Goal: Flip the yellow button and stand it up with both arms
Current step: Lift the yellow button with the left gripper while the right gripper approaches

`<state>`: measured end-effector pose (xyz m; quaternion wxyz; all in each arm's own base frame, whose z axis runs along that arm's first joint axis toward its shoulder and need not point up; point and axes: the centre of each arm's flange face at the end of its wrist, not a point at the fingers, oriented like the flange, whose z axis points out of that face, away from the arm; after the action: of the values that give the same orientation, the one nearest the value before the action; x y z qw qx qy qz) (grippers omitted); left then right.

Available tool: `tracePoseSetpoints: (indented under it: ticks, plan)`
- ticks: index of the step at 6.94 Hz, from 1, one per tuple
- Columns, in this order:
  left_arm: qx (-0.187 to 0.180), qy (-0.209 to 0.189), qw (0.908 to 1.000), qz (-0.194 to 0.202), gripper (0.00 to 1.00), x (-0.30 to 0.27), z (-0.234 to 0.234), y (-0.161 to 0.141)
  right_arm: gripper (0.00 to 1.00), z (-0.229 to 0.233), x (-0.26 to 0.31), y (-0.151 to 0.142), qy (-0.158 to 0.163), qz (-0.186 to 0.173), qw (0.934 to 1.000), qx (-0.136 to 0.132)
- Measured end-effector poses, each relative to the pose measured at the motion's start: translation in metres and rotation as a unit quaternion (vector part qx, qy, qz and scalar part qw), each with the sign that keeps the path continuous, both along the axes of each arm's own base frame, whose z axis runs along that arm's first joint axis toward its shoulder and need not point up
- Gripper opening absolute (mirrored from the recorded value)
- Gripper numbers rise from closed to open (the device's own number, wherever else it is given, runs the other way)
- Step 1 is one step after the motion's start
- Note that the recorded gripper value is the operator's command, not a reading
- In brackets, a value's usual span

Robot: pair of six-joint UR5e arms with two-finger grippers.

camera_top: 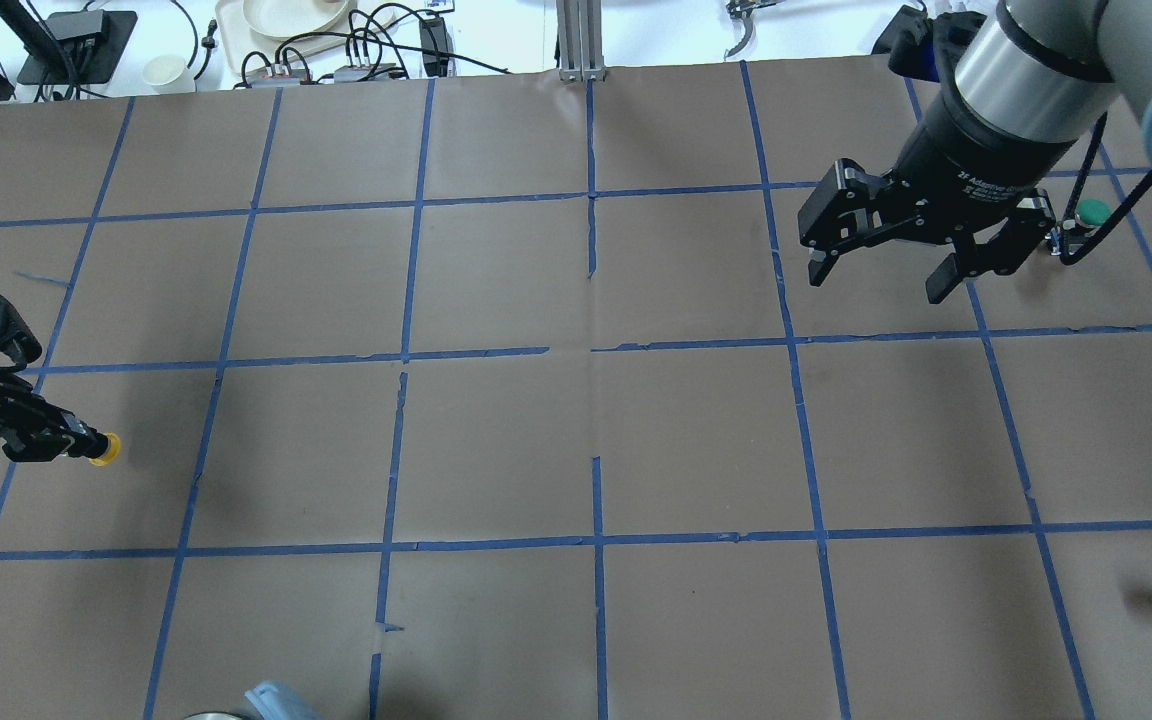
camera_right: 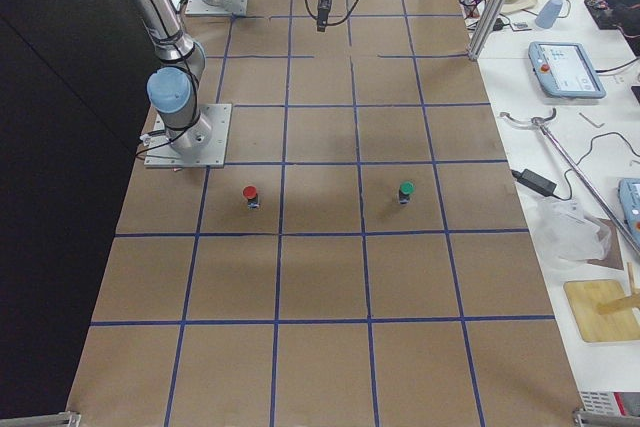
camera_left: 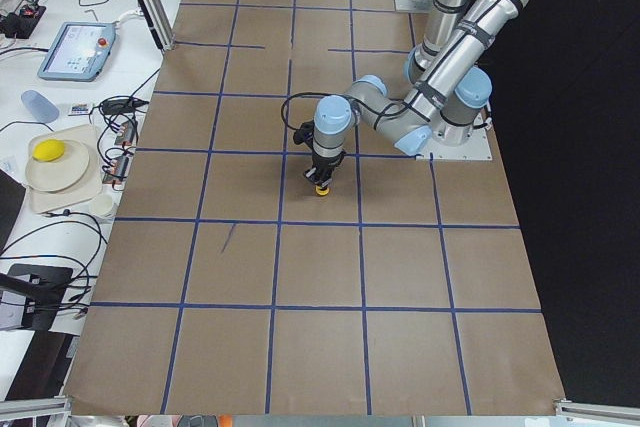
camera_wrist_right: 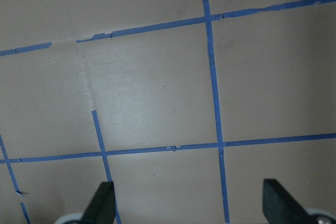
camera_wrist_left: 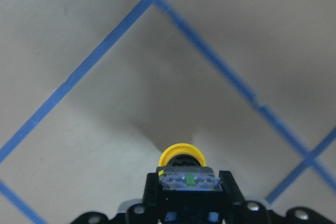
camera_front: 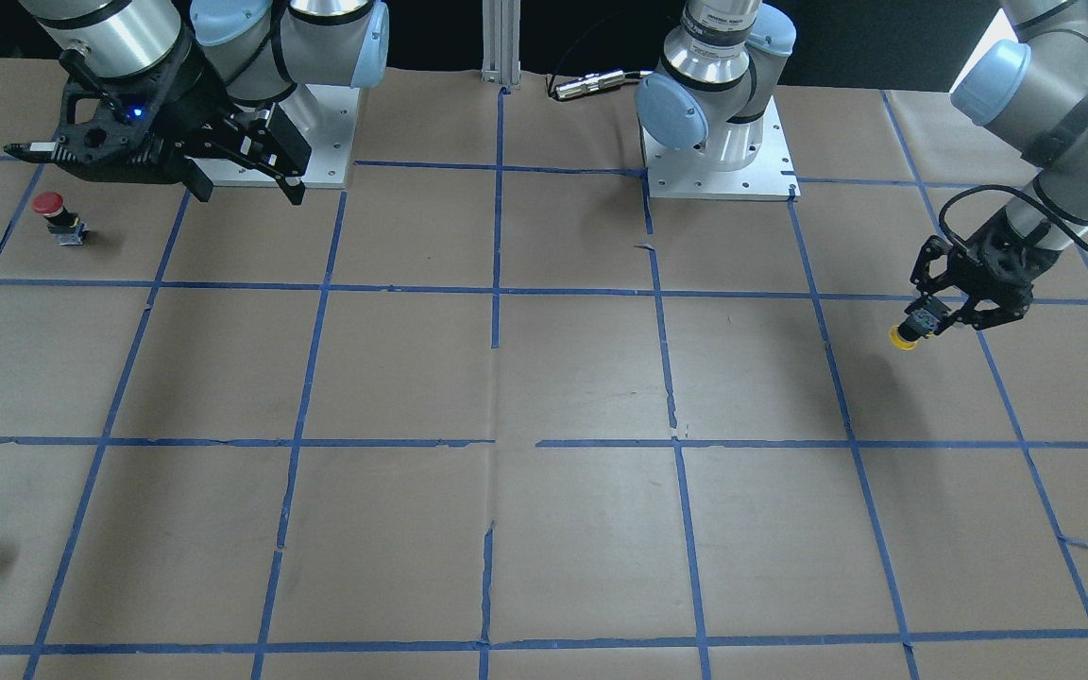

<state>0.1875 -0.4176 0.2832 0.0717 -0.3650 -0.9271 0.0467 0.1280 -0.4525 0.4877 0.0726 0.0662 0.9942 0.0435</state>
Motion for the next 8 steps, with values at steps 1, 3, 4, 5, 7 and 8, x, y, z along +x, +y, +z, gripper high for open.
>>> tracePoseSetpoints:
  ticks: [1, 3, 4, 5, 7, 8]
  plan:
    - [0.006, 0.038, 0.9991, 0.017, 0.20, -0.030, 0.010, 0.000, 1.00, 0.002, 0.001, -0.001, -0.002, -0.018, 0.9998, 0.000]
    - [0.038, 0.139, 0.9889, 0.037, 0.20, -0.094, 0.015, 0.000, 1.00, 0.007, 0.004, -0.005, -0.021, -0.106, 0.9941, 0.010]
    - [0.054, 0.203, 0.9755, 0.065, 0.20, -0.121, 0.016, -0.001, 1.00, 0.009, 0.008, -0.008, -0.050, -0.145, 0.9880, 0.017]
    - [0.071, 0.271, 0.9544, 0.103, 0.20, -0.148, 0.020, -0.004, 1.00, 0.010, 0.012, -0.012, -0.082, -0.184, 0.9792, 0.026]
    - [0.112, 0.396, 0.8948, 0.174, 0.20, -0.202, 0.039, -0.005, 1.00, 0.008, 0.024, -0.029, -0.148, -0.263, 0.9524, 0.047]
    - [0.127, 0.457, 0.8564, 0.204, 0.19, -0.227, 0.054, -0.004, 1.00, 0.007, 0.029, -0.038, -0.177, -0.302, 0.9351, 0.058]
